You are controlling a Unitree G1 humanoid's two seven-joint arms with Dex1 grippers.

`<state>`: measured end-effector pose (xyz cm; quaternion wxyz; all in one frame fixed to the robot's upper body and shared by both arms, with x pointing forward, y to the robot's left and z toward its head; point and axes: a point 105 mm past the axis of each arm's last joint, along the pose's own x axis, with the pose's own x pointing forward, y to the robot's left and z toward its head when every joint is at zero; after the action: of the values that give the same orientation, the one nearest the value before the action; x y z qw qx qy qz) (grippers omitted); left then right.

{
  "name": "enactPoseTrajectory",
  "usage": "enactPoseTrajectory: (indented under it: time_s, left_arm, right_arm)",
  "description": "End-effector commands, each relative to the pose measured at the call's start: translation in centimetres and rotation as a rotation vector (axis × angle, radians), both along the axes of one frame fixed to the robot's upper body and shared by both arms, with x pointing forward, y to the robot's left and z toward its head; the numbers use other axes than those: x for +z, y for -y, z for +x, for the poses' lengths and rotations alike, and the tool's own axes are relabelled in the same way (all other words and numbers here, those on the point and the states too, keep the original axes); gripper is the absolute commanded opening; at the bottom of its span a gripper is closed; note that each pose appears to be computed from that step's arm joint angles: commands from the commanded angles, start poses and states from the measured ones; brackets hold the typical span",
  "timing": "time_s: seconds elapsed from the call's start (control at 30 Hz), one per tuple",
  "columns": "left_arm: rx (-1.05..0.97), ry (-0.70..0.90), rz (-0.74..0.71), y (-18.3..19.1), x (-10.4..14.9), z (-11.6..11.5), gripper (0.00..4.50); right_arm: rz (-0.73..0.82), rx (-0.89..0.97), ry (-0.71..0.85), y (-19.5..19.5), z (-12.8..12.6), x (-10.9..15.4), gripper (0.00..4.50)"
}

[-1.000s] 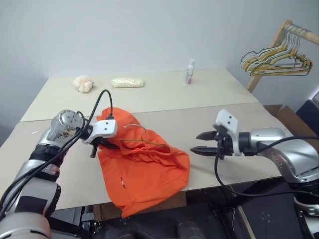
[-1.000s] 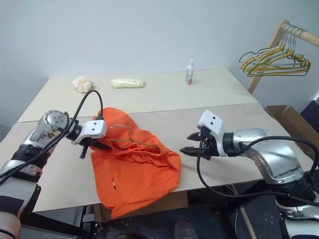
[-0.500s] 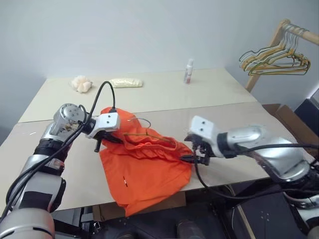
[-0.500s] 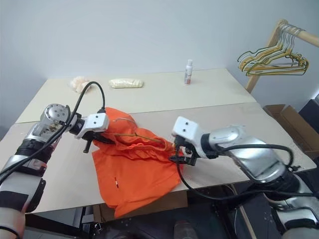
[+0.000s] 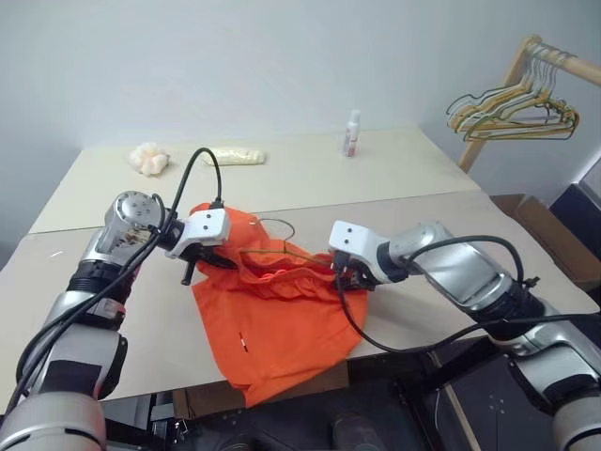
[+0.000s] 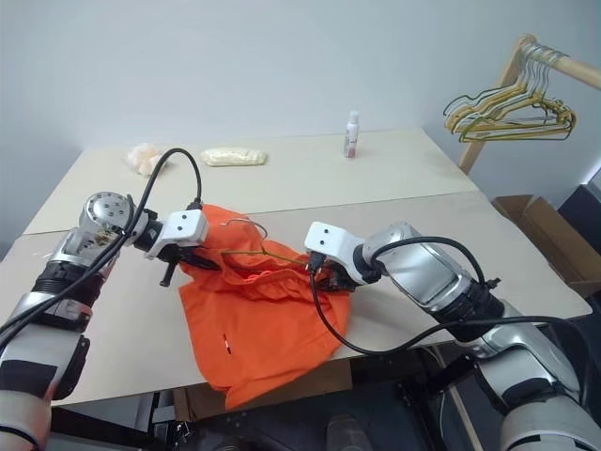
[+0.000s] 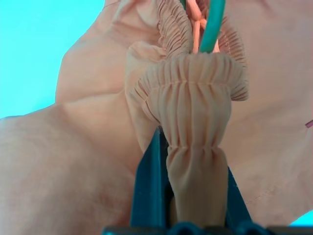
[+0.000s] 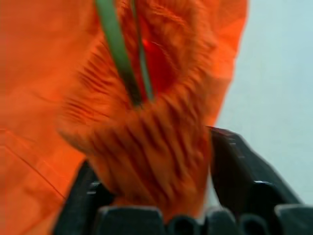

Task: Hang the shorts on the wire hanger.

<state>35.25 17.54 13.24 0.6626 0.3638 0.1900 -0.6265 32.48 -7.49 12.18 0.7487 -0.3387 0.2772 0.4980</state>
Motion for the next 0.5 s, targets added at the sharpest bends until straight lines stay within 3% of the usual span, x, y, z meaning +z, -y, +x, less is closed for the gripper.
enactPoseTrajectory:
  time_s: [0.03, 0.13, 0.3, 0.5]
  left_arm:
    - [-0.029, 0.084, -0.037, 0.7, 2.4, 0.5, 0.00]
    - [-0.036, 0.092, -0.045, 0.8, 2.6, 0.5, 0.00]
    - [-0.080, 0.130, -0.072, 1.1, 3.0, 0.3, 0.00]
    - [-0.044, 0.153, -0.244, 2.1, 5.6, 1.0, 1.73]
  right_arm:
    - [0.003, 0.056, 0.052, -0.7, 0.4, 1.5, 1.14]
    - [0.005, 0.066, 0.022, -0.7, 0.3, 1.3, 0.06]
    - [0.058, 0.065, -0.056, -0.4, -0.4, 1.4, 0.02]
    - [0.177, -0.007, -0.195, 2.0, -2.6, 2.1, 0.00]
